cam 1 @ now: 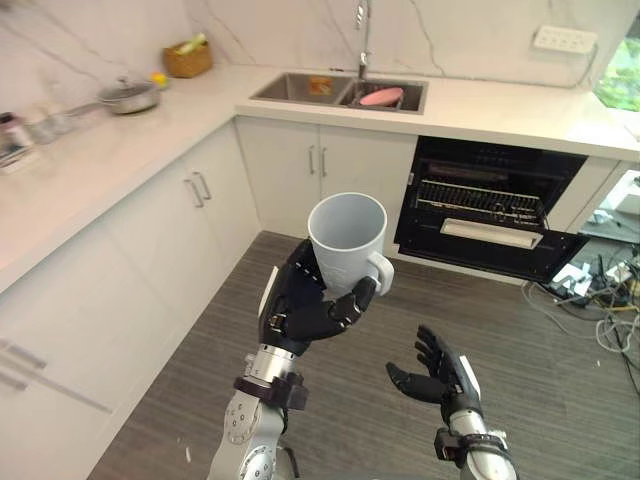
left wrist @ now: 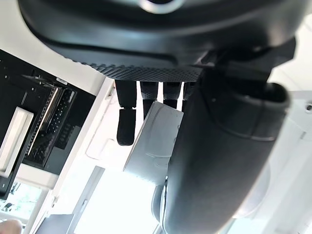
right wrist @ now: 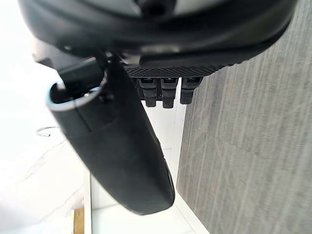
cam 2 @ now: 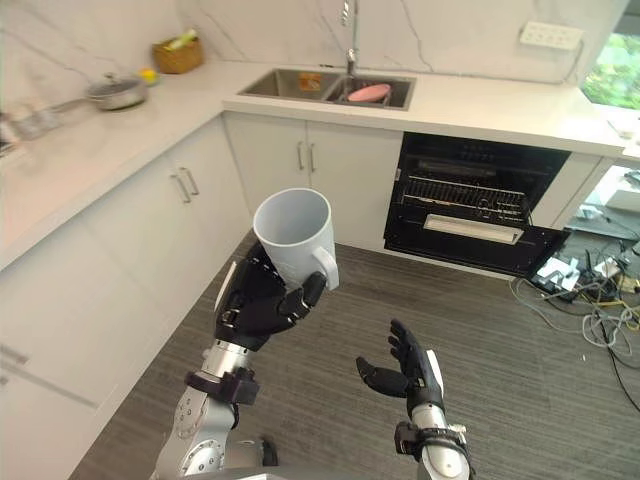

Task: Walk over to the sink, pick up the cup, carry it to the dishwasher, place the cup inside the dishwasher, then close the dishwasher door

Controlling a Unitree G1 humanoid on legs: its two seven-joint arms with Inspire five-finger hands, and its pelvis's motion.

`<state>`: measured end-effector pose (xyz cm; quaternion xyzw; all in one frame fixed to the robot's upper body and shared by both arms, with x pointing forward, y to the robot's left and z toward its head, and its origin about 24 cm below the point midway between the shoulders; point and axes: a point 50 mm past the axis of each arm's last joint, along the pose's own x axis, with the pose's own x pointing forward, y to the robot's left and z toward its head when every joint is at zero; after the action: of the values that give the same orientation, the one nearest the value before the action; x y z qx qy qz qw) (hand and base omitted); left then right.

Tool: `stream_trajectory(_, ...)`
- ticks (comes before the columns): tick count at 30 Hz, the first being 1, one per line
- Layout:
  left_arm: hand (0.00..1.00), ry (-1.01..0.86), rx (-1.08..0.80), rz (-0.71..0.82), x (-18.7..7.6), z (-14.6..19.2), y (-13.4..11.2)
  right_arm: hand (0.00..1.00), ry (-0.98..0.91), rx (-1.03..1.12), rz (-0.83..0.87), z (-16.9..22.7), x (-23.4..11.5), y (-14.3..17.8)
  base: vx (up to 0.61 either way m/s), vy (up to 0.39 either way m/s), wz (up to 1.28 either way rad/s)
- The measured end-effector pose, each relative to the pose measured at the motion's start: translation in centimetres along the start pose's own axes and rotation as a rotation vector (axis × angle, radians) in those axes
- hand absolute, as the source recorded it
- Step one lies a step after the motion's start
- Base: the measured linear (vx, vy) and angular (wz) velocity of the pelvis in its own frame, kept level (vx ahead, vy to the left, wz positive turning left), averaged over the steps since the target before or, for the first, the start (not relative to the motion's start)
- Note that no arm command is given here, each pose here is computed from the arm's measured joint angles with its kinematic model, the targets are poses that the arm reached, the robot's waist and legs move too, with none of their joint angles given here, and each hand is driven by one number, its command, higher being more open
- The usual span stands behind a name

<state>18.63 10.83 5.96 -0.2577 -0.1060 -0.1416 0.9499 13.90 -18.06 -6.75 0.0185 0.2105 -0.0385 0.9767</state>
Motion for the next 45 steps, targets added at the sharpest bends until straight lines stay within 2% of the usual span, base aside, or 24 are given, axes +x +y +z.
stream_trajectory(5, 0.30, 0.001, 0.046, 0.094, -1.2, 0.3, 1.9, 0.90, 0.057, 0.067, 0.029, -1.6, 0.0, 1.9, 0.59, 0.354, -0.50)
stream_trajectory(8, 0.30, 0.083, 0.053, 0.170, -2.6, -1.2, 3.2, 0.90, 0.104, 0.066, 0.047, -2.8, -0.3, 2.2, 0.52, 0.154, -0.23)
stream_trajectory(16, 0.30, 0.099, 0.082, 0.203, -2.7, -1.2, 4.3, 0.90, -0.085, 0.081, 0.040, 0.1, -0.4, 1.6, 0.53, 0.016, 0.00)
stream_trajectory(20, 0.30, 0.109, 0.043, 0.229, -2.5, -2.1, 3.9, 0.90, -0.168, 0.044, 0.053, 2.1, 0.3, 0.9, 0.57, -0.105, -0.33)
stream_trajectory(27, 0.30, 0.128, 0.038, 0.182, -2.2, -2.8, 2.9, 0.90, -0.293, 0.055, 0.060, 5.2, 0.6, 0.7, 0.43, -0.017, -0.66)
stream_trajectory(34, 0.30, 0.137, 0.048, 0.205, -2.3, -2.7, 3.2, 0.90, -0.301, 0.065, 0.077, 5.6, 0.5, 0.2, 0.41, 0.205, -0.95)
stream_trajectory(41, 0.30, 0.153, 0.063, 0.200, -2.6, -2.6, 3.2, 0.90, -0.283, 0.136, 0.105, 4.9, -1.2, 1.7, 0.26, 0.250, -0.47)
stream_trajectory(44, 0.30, 0.152, 0.077, 0.235, -3.2, -2.4, 3.8, 0.90, -0.272, 0.146, 0.155, 4.6, -0.8, 2.6, 0.15, 0.159, -0.72)
stream_trajectory(45, 0.30, 0.133, 0.138, 0.291, -2.6, -1.7, 5.7, 0.90, -0.255, 0.099, 0.216, 4.7, 1.4, 3.1, 0.17, 0.031, -0.81)
